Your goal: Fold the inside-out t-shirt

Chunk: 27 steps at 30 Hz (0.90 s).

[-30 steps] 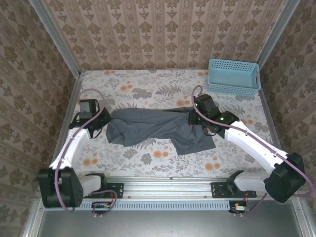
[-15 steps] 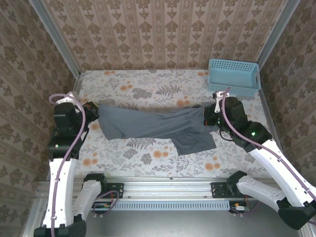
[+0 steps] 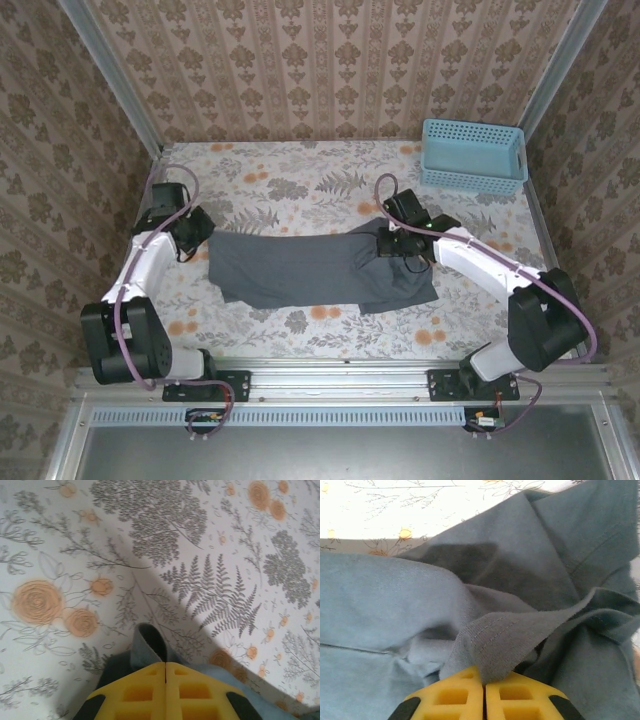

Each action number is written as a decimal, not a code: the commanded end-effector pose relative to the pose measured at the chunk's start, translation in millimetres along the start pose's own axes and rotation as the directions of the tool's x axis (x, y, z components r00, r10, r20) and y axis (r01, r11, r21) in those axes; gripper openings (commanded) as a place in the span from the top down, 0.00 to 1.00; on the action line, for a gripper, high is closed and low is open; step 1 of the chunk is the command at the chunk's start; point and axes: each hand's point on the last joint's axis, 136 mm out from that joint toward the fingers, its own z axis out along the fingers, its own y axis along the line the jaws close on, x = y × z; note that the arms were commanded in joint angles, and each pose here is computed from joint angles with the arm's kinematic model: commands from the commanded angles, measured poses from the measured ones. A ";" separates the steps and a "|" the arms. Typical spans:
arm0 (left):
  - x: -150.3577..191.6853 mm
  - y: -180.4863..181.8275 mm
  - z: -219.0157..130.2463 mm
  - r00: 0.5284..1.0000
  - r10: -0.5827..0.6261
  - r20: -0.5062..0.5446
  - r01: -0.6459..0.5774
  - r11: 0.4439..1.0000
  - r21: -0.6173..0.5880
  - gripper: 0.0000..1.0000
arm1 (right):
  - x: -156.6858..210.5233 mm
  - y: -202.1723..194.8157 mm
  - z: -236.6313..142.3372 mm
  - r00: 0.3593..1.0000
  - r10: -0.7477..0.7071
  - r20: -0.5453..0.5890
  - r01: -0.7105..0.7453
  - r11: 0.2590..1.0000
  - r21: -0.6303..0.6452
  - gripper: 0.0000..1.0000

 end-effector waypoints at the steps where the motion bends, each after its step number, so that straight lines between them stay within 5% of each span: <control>1: 1.5 -14.7 5.3 0.999 0.036 -0.010 -0.036 0.998 0.056 1.00 | -8.4 8.2 7.4 0.999 0.028 0.017 -0.027 0.998 -0.059 0.83; 23: 11.2 -18.2 7.3 0.999 0.049 -0.020 -0.047 0.995 0.088 1.00 | -0.9 -5.0 29.4 0.998 0.030 -0.059 -0.029 1.000 0.008 0.62; 27: 11.3 -19.0 7.1 0.999 0.049 -0.021 -0.047 0.995 0.090 1.00 | -0.8 2.9 34.8 0.997 0.022 -0.075 -0.024 1.000 -0.020 0.65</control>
